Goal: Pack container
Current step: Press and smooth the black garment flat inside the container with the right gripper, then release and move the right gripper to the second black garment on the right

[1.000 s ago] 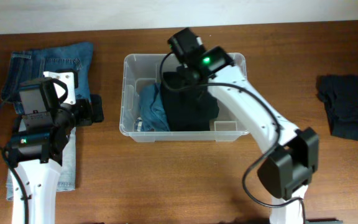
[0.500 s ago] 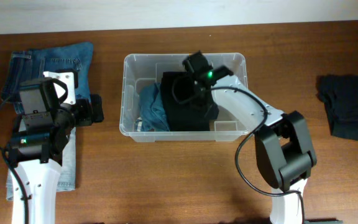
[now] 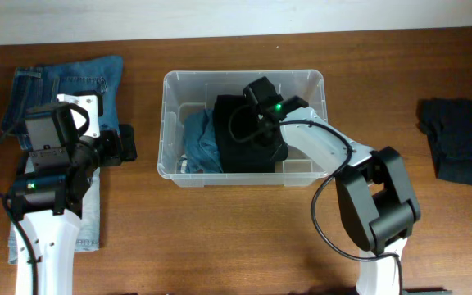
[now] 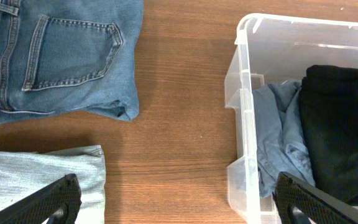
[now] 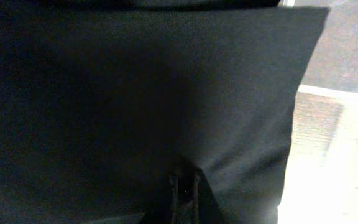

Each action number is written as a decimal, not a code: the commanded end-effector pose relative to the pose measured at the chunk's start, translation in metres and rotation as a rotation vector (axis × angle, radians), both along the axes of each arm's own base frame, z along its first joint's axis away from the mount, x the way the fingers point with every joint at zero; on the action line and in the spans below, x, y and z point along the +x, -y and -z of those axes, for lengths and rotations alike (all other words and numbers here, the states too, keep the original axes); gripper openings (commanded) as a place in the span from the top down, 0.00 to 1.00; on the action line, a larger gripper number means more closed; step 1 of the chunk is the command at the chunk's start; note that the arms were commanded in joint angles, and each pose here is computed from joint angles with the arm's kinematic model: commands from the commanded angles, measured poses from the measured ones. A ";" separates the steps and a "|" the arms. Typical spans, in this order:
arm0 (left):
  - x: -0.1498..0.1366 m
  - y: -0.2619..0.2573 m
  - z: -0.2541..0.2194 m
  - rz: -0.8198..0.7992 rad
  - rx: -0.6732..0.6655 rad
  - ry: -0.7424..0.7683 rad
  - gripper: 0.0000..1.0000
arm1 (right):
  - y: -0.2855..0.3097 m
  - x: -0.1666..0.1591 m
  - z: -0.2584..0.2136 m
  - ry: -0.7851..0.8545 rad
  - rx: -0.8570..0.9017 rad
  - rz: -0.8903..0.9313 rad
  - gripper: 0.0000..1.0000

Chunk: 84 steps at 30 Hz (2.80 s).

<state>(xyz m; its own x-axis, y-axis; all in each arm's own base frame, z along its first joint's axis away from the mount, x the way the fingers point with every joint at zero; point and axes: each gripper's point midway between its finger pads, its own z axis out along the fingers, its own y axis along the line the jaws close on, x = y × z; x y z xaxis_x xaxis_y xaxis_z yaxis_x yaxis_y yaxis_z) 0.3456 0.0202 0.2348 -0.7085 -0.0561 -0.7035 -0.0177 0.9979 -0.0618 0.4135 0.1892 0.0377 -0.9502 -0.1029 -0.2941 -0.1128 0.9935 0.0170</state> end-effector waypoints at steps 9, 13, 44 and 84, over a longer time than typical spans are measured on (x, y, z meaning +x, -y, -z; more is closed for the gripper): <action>0.001 -0.002 0.001 -0.015 -0.002 -0.002 0.00 | -0.051 0.049 -0.080 0.235 0.255 0.002 0.95; 0.001 -0.002 0.001 -0.015 -0.002 -0.002 0.01 | -0.065 0.057 -0.066 0.254 0.265 -0.014 0.96; 0.001 -0.002 0.001 -0.015 -0.002 -0.002 0.01 | -0.092 0.076 -0.145 0.509 0.288 -0.026 0.91; 0.001 -0.002 0.001 -0.015 -0.002 -0.002 0.01 | 0.503 -0.063 -0.045 0.085 0.159 0.781 0.69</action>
<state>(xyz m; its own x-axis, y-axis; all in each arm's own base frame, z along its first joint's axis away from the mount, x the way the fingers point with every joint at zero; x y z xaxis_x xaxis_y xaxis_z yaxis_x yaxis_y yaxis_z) 0.3456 0.0203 0.2347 -0.7085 -0.0561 -0.7035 -0.0180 0.9979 -0.0615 0.3430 -0.3185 0.0930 -0.6878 0.6464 -0.3303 0.6369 0.7557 0.1526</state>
